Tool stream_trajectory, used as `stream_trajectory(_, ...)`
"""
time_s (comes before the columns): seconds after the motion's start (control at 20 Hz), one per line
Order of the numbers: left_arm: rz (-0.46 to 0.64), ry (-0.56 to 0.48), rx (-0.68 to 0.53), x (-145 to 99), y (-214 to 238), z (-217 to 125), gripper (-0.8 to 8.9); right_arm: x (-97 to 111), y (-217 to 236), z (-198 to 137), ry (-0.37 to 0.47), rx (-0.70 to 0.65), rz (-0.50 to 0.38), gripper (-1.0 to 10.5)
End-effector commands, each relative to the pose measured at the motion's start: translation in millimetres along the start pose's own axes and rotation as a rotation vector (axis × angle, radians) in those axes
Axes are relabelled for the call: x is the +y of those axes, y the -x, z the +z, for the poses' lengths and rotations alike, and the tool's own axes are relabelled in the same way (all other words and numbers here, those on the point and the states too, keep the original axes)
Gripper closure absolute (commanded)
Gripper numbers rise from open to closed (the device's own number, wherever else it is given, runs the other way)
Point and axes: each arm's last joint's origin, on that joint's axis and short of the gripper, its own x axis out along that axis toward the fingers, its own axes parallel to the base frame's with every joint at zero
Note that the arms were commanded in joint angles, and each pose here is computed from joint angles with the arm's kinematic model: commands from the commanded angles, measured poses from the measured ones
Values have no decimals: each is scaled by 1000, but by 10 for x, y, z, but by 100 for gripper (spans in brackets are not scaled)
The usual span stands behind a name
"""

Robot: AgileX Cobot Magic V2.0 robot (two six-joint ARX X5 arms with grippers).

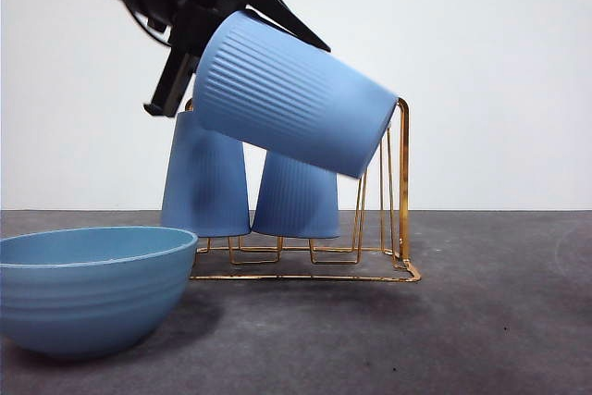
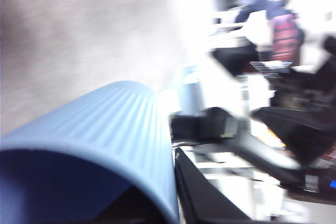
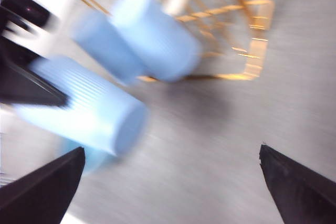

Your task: Right arm lift cup from the cupboard, then place it on the right of the bowl

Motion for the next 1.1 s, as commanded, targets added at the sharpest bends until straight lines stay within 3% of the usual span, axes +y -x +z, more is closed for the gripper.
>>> stream_trajectory(0.05, 100, -112, 37, -119, -104, 37, 805, 50, 255, -41, 109, -16, -92, 277)
stream_trajectory(0.25, 217, -194, 89, -339, -293, 46, 805, 114, 692, -157, 142, -66, -196, 277)
stream_trajectory(0.45, 430, -265, 173, -432, -538, 49, 805, 142, 1059, -284, 170, -109, -305, 277)
stream_trajectory(0.55, 476, -290, 209, -463, -672, 60, 805, 147, 1183, -337, 187, -133, -334, 277)
stream_trajectory(1.1, 906, -477, 348, -440, -1345, -18, 805, 150, 1305, -411, 207, -155, -324, 277)
